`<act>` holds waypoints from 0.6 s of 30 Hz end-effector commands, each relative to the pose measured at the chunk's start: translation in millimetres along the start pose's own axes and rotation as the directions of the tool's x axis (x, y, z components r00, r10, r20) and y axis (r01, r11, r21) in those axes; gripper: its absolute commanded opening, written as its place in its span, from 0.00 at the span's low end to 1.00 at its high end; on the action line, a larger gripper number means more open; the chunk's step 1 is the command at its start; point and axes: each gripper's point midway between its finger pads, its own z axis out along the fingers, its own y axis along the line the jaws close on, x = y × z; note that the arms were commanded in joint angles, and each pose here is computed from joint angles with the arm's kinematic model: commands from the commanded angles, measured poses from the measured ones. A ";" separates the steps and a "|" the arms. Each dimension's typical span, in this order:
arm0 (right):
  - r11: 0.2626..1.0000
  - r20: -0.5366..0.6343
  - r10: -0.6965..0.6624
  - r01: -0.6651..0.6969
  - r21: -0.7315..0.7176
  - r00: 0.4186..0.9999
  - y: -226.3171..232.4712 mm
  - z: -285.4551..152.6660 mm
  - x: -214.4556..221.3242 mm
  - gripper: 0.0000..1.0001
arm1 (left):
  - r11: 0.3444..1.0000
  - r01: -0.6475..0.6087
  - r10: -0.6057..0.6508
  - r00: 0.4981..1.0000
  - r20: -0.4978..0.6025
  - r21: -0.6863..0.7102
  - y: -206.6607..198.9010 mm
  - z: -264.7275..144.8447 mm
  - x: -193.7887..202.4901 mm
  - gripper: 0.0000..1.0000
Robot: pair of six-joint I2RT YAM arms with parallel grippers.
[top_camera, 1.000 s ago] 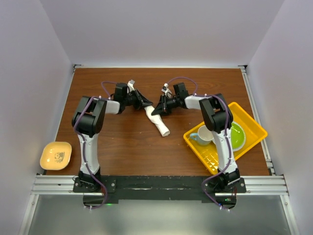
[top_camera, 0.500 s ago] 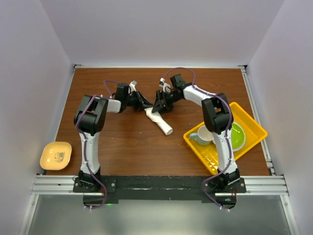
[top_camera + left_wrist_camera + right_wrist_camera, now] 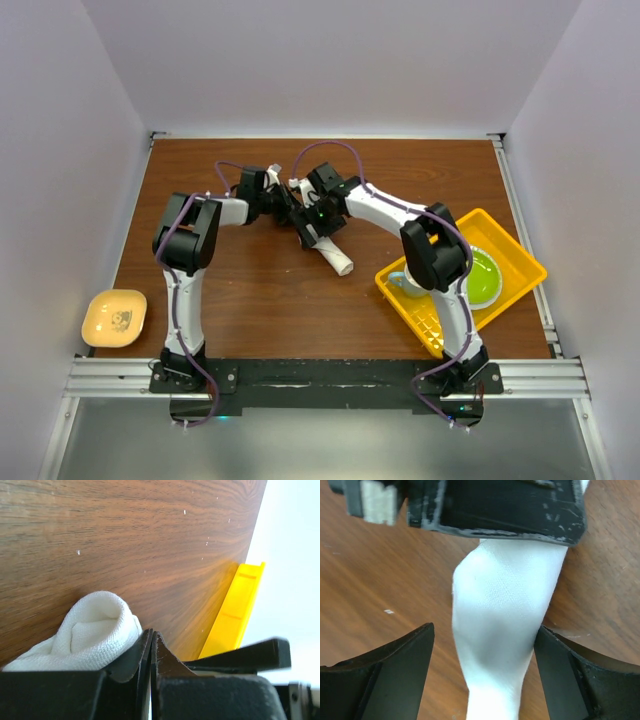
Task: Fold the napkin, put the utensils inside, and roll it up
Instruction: Roll the napkin with the utensil
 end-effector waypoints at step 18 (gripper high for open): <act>0.954 -0.003 -0.129 0.125 0.271 0.992 -28.4 25.2 -4.6 0.61 | 0.998 0.008 -0.008 1.000 0.001 -0.069 -2.0 -5.9 -7.5 0.20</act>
